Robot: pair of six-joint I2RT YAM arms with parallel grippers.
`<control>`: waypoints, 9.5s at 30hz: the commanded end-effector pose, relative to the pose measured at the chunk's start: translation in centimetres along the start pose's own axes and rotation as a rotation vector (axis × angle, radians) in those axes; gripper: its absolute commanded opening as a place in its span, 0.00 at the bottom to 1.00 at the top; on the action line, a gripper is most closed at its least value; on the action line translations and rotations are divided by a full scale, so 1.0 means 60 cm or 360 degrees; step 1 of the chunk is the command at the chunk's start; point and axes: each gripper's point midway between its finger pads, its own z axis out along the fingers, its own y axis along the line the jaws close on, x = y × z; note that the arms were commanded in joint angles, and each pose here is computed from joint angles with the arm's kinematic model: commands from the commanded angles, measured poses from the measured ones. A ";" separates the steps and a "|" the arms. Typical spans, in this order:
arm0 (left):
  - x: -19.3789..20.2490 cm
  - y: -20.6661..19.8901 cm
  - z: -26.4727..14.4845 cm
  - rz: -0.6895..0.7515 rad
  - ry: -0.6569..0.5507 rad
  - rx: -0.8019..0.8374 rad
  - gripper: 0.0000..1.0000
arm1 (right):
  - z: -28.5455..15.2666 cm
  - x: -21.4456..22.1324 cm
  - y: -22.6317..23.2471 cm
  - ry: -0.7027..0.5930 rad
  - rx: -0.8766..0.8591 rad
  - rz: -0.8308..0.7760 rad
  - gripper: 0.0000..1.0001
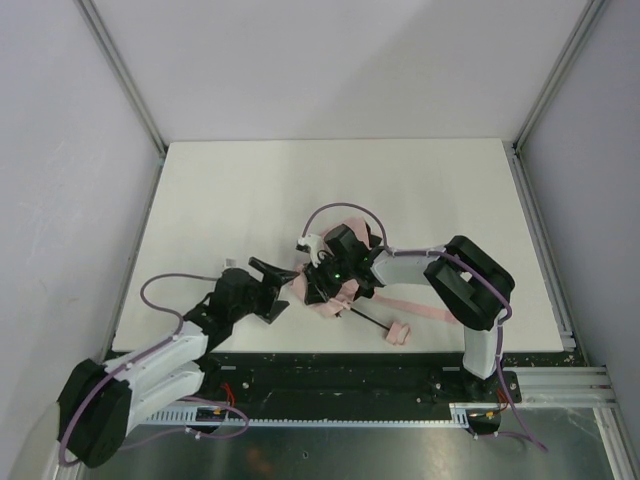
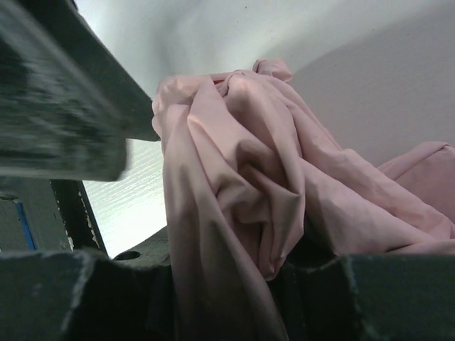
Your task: Put away the umbrella
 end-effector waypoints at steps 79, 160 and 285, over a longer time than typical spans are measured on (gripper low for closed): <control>-0.036 0.030 0.036 0.0447 -0.0359 0.0050 0.00 | -0.303 0.182 -0.019 -0.0515 0.1075 0.2821 0.77; 0.020 0.020 0.022 0.0709 0.0083 0.0491 0.00 | -0.541 -0.020 -0.353 -0.0389 0.1487 0.1301 0.80; -0.074 0.080 0.106 0.0106 -0.0377 -0.0343 0.41 | 0.019 0.054 0.005 0.0213 -0.0654 0.0679 0.00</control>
